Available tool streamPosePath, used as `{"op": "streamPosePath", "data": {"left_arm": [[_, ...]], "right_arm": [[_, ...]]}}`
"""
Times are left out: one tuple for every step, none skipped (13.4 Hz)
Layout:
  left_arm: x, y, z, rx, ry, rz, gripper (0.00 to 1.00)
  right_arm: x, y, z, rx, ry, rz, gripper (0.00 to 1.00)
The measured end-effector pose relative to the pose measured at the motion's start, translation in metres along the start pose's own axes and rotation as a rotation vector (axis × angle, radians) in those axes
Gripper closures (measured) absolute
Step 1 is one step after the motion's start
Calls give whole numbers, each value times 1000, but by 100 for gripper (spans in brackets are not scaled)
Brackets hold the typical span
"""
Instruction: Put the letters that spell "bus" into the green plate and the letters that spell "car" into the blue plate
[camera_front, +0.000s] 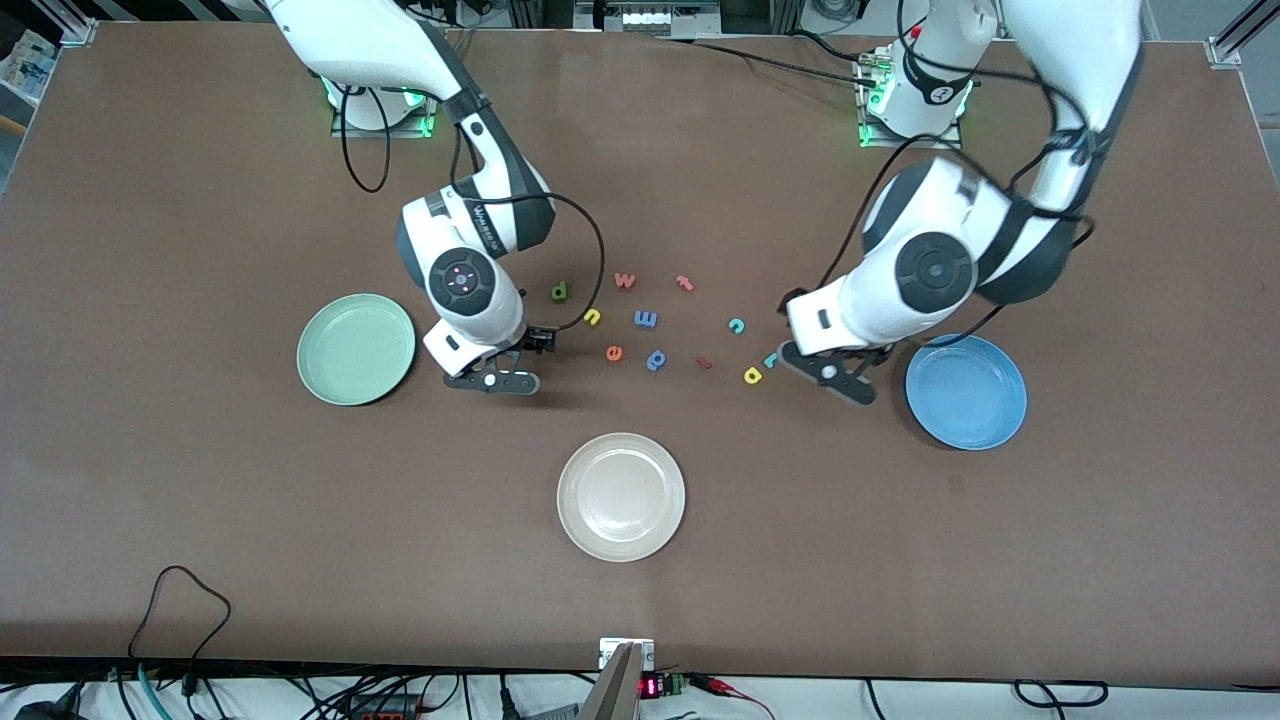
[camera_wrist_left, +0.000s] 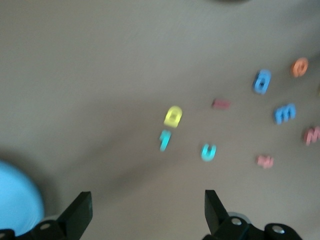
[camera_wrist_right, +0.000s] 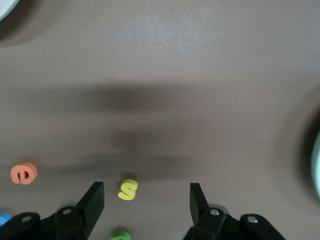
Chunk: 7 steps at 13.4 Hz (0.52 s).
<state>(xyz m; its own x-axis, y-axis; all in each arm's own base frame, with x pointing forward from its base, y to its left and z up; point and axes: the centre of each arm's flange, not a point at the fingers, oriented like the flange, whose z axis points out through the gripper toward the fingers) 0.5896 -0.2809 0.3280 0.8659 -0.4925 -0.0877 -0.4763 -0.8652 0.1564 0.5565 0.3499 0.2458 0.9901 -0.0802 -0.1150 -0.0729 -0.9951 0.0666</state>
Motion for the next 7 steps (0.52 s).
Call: {"op": "streamPosePath", "data": {"left_arm": [[8, 7, 20, -11, 26, 13, 10], [15, 13, 40, -22, 48, 22, 10], [18, 18, 59, -28, 66, 32, 15], [19, 22, 79, -21, 80, 50, 22], [17, 24, 98, -3, 94, 75, 22], [13, 25, 114, 21, 105, 106, 26], [9, 26, 127, 41, 109, 136, 26]], "right_arm": [[-1, -3, 3, 0, 4, 10, 22], [0, -3, 7, -1, 4, 19, 27], [1, -2, 12, -5, 3, 29, 27], [2, -2, 17, -9, 1, 37, 30], [1, -3, 23, -12, -1, 41, 30], [0, -5, 29, -17, -4, 44, 32], [-2, -9, 35, -20, -5, 47, 31]]}}
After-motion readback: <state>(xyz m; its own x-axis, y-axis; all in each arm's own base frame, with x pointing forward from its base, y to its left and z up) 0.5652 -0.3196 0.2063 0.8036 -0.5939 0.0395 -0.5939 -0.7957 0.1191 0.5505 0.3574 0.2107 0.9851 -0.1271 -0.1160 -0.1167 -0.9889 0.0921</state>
